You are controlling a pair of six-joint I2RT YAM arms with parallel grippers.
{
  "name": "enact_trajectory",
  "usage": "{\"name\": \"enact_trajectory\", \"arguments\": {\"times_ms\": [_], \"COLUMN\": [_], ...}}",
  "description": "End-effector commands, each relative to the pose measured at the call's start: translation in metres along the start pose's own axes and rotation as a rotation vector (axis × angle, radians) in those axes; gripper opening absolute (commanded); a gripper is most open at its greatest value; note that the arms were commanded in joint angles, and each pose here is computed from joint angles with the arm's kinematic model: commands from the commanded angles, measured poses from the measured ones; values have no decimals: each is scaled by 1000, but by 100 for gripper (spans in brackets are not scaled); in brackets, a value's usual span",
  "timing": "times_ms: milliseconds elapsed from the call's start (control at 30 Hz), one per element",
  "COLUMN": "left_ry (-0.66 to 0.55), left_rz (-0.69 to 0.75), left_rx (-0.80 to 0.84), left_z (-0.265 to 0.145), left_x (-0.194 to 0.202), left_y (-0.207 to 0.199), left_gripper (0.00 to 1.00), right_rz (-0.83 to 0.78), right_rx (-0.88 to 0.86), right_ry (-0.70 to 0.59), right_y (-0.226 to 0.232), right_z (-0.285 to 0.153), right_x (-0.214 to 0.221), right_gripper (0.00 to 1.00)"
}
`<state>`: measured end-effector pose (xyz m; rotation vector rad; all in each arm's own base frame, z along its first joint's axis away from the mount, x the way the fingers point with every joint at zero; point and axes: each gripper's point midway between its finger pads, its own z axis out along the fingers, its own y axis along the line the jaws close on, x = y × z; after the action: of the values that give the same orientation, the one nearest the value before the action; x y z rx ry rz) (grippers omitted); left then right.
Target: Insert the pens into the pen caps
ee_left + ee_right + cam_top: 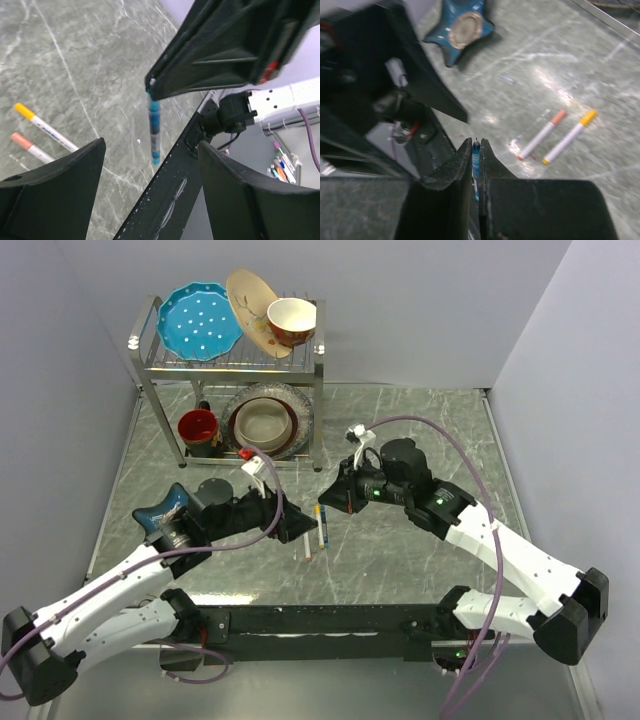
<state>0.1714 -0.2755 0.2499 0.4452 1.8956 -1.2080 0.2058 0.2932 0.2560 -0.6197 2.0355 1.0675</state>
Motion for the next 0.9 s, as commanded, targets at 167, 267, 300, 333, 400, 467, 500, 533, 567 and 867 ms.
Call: {"name": "enact_trajectory", "arguments": {"times_ms": [167,267,300,333,400,467,500,533,567,867], "left_ry": [-43,-48,-35,-36,-23,-8,2,9,4,-32], "left_rz": [19,9,11,12,6,-4,-7,-14,-20,-102], "left_rx": [123,146,172,186,204,213,221,218,224,280], "left_z": [12,12,12,12,12,15,15,17,18,12], "left_x": [-19,-23,-21,-23,-22,-20,-18,-16,-16,-20], "left_y": [-25,-31,-36,-39,-43,-43,-44,-43,-43,-55], "left_gripper": [72,71,71,71,68,59,53,35,26,1], "right_rz": [12,21,19,30,41,37,37,33,28,-64], "right_rx": [-200,-230,-245,-249,-270,-291,-302,-307,-311,-340], "right_ry": [-172,-184,-187,-189,-200,-209,-201,-201,-199,-334], "right_y": [51,56,59,60,64,68,70,71,71,72], "right_z": [-24,-28,-29,-30,-31,-31,-30,-30,-30,-56], "right_x": [-34,-33,-33,-33,-33,-34,-32,-33,-32,-25], "right_gripper": [0,0,0,0,0,0,0,0,0,61]}}
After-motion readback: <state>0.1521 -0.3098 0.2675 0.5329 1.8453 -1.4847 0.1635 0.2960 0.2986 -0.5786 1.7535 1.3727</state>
